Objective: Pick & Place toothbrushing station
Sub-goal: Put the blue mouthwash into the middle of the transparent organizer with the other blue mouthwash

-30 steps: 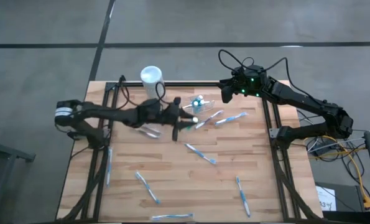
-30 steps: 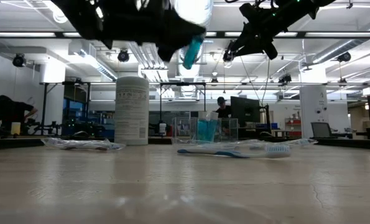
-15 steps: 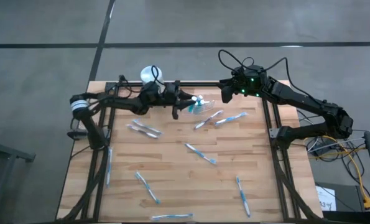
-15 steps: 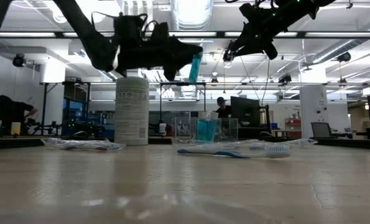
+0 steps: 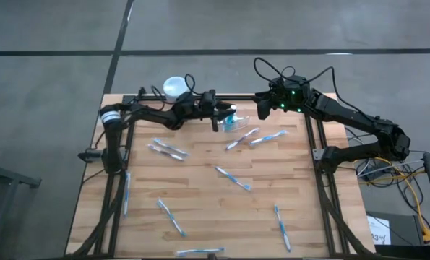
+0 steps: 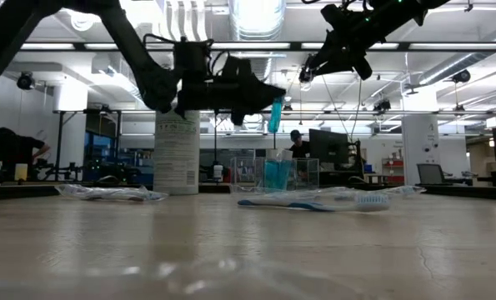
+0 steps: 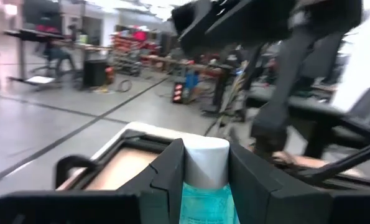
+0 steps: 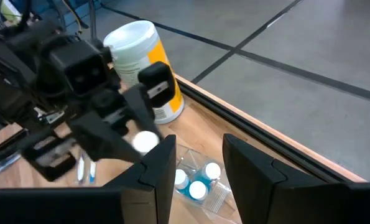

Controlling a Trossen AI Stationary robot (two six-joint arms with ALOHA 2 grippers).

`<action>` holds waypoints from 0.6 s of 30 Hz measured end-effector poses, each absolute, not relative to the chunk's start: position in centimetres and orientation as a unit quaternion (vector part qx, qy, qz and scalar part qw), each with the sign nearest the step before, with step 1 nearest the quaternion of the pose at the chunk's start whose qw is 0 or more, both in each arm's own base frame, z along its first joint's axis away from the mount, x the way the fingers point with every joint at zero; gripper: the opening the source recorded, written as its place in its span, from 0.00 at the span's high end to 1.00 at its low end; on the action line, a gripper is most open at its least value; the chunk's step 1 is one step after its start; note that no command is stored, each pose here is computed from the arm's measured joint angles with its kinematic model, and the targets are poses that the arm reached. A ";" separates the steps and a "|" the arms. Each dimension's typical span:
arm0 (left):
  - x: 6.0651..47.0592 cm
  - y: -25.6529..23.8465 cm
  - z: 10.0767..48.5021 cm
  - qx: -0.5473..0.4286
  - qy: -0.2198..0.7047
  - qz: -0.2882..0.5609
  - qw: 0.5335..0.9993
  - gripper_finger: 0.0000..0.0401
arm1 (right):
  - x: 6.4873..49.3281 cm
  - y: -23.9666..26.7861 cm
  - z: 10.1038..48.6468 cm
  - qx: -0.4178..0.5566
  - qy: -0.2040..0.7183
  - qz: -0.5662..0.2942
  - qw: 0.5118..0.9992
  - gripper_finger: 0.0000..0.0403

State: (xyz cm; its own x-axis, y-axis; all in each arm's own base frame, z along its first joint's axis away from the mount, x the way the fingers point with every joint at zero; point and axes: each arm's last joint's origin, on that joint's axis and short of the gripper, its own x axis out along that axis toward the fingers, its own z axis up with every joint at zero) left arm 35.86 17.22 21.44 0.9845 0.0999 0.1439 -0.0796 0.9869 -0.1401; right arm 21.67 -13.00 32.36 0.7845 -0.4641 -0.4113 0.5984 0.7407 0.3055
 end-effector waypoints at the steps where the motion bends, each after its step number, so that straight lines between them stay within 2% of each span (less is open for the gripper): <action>1: 35.9 17.3 21.3 -0.067 -0.073 0.055 0.994 0.74 | 21.7 -13.0 32.4 0.215 0.156 -0.289 0.920 0.68; 18: 36.1 18.3 19.2 -0.058 -0.038 0.178 0.982 0.74 | 21.7 -13.0 32.4 0.215 0.156 -0.289 0.920 0.68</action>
State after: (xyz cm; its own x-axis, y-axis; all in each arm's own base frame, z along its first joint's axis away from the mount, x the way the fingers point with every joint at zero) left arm 36.09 18.35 19.23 0.9337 0.3539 0.0547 -0.3450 0.9299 -0.1272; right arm 21.68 -13.00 32.37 0.7848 -0.4637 -0.4111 0.5979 0.7409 0.3058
